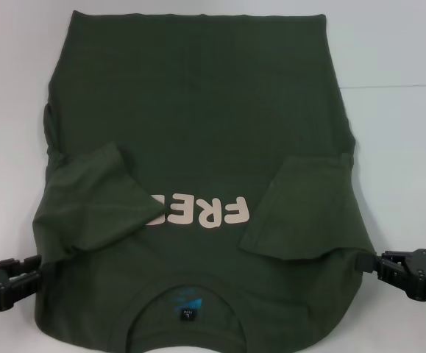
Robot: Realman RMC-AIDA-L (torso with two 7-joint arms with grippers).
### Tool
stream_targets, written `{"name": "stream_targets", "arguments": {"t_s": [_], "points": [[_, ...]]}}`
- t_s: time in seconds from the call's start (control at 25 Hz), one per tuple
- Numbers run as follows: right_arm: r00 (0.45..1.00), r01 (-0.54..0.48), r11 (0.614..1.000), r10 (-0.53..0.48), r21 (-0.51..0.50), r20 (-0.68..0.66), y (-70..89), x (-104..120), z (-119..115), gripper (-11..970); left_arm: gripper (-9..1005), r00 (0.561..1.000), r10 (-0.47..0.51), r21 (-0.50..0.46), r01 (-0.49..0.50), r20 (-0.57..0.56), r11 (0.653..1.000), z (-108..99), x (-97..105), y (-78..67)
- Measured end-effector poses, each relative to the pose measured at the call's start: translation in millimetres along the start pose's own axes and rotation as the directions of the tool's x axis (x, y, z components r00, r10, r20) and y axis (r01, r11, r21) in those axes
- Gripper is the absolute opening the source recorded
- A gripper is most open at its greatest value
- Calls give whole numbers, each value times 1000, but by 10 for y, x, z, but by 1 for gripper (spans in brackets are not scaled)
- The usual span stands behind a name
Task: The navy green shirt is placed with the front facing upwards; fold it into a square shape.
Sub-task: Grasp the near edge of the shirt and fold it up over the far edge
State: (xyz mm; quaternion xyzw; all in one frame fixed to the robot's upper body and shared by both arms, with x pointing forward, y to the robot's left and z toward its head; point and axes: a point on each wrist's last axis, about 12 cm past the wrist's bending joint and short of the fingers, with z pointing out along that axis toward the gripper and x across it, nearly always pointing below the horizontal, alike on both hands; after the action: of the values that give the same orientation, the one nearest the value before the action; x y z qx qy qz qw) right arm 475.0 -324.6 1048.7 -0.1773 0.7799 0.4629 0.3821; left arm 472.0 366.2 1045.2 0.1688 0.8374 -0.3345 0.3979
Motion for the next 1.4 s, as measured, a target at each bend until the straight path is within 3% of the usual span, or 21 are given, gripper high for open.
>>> {"name": "stream_targets", "arguments": {"t_s": [0.24, 0.68, 0.92, 1.24, 1.4], "points": [[1000, 1, 1000, -1, -3, 0, 1, -12, 14, 23, 537, 1000, 10, -14, -10, -15, 1000, 9, -9, 14], [1000, -5, 1000, 5, -5, 0, -1, -27, 22, 23, 547, 999, 23, -2, -23, -26, 1000, 46, -33, 4], [1000, -5, 1000, 5, -5, 0, -3, -31, 22, 23, 483, 999, 25, 1, -25, -27, 1000, 52, -25, -3], [1000, -3, 1000, 3, -7, -1, -3, -41, 39, 23, 41, 999, 33, -7, -33, -25, 999, 56, -52, 6], [1000, -2, 1000, 2, -5, -2, -5, -41, 41, 23, 33, 999, 36, -5, -36, -24, 999, 64, -62, 5]]}}
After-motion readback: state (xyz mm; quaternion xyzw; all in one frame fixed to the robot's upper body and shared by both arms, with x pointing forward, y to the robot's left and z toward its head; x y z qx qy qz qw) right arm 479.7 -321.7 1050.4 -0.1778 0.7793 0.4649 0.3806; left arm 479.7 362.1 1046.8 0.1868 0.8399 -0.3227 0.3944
